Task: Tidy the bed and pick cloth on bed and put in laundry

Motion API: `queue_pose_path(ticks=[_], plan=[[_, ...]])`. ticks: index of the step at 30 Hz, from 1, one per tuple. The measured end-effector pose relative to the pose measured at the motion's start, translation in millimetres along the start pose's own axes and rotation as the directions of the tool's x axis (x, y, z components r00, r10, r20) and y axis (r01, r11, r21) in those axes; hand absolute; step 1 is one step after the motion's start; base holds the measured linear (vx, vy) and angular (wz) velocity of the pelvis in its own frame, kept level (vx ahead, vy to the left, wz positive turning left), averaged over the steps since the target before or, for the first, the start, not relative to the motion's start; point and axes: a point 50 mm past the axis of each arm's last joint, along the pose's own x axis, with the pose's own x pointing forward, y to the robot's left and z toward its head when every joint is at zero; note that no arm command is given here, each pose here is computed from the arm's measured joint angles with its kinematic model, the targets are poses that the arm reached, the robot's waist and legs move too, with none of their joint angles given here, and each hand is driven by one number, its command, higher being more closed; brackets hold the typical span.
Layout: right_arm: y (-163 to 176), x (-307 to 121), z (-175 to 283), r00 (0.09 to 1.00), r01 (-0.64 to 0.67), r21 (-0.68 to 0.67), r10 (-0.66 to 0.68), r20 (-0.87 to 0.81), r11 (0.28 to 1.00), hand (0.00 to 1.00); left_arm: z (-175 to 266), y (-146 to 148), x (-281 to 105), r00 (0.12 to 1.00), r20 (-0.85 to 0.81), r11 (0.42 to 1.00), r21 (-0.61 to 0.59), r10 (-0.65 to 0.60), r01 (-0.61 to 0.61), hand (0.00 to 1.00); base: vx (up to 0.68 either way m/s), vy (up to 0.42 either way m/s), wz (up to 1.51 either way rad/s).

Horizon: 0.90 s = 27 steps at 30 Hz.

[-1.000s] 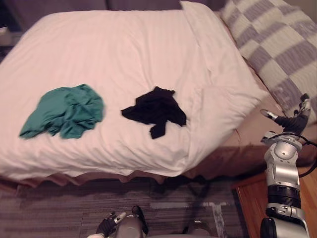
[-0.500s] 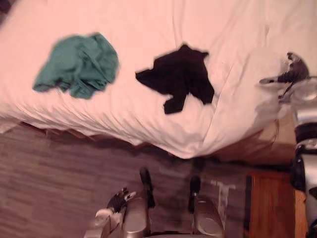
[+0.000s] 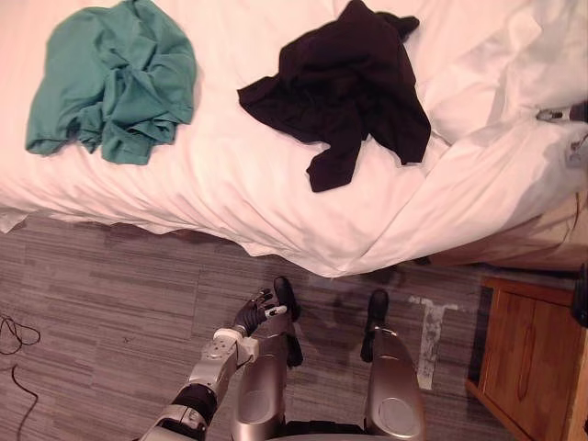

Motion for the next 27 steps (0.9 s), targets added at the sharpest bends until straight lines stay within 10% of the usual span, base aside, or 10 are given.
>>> queue_pose_path(ticks=[8,9,27], plan=[[67,-44,-103,0.997,-0.013,0.268,0.033,-0.07,0.963,1.0,-35,10,-24,0.995,-0.097,1.0,-0.013,0.009,-0.01,0.0,0.04,-0.008,-0.1],[80,-58,-123,0.993,-0.005,0.266,0.036,-0.112,0.964,0.0,-49,10,-30,0.989,-0.148,1.0,-0.015,0.009,-0.012,0.0,0.15,-0.018,-0.18],[139,-183,-200,0.966,0.121,0.028,-0.111,-0.231,0.992,0.0,-123,12,-83,0.922,-0.385,0.993,-0.089,0.038,-0.078,0.0,0.1,-0.009,-0.29]])
